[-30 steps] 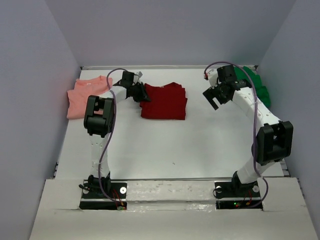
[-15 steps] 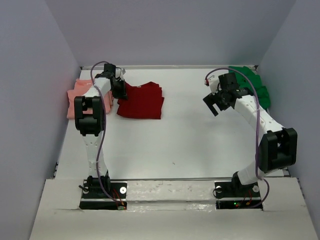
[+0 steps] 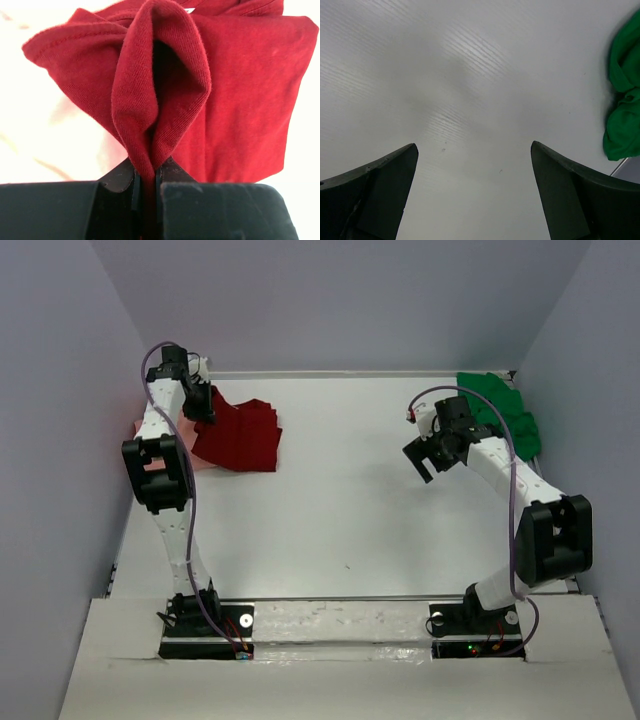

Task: Fold and stack the t-shirts
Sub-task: Neatly place the folded tshirt to the corner

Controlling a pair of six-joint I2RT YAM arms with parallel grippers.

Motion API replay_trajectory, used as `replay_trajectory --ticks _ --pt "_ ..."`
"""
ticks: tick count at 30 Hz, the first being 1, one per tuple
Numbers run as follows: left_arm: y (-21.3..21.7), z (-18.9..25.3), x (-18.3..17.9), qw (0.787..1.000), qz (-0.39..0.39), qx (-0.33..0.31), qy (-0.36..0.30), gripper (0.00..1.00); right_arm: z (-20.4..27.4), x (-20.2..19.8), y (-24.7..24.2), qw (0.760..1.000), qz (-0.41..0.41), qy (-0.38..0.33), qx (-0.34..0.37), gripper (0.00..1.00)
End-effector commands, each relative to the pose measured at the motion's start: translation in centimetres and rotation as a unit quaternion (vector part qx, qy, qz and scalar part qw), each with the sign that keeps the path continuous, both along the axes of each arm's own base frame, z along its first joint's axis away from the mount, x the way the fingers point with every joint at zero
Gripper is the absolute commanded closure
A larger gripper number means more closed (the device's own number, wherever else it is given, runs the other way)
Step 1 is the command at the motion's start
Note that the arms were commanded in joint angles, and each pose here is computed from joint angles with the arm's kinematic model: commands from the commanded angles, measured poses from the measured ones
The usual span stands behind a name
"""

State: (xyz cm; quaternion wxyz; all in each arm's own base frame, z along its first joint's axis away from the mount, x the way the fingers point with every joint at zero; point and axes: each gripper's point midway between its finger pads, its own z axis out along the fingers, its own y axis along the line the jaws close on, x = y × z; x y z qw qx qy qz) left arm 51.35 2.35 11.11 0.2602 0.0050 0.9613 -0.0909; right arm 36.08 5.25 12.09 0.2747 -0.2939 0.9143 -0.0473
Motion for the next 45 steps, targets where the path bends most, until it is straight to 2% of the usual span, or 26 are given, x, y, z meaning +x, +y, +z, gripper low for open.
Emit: replay_trajectory --ticks 1,10,19,30,45 --pt "2.6 1.7 -0.4 1.000 0.013 0.004 -0.006 1.00 0.4 1.3 0.4 1.000 -0.002 -0.021 0.017 0.00" --pt "6.8 4.7 0.2 0.998 0.028 0.036 -0.034 1.00 -0.4 1.6 0.5 1.000 -0.004 -0.008 0.015 0.00" --pt "8.8 7.6 0.2 0.997 0.036 0.026 -0.067 1.00 -1.1 1.7 0.5 1.000 -0.002 0.002 0.012 0.00" --pt "8.8 7.2 -0.4 0.998 0.029 0.015 -0.059 1.00 -1.3 2.0 0.4 1.000 -0.002 0.004 0.007 0.00" --pt "13.1 10.3 -1.1 0.992 0.077 0.005 -0.102 1.00 -2.1 2.1 0.5 1.000 -0.002 0.016 0.005 0.00"
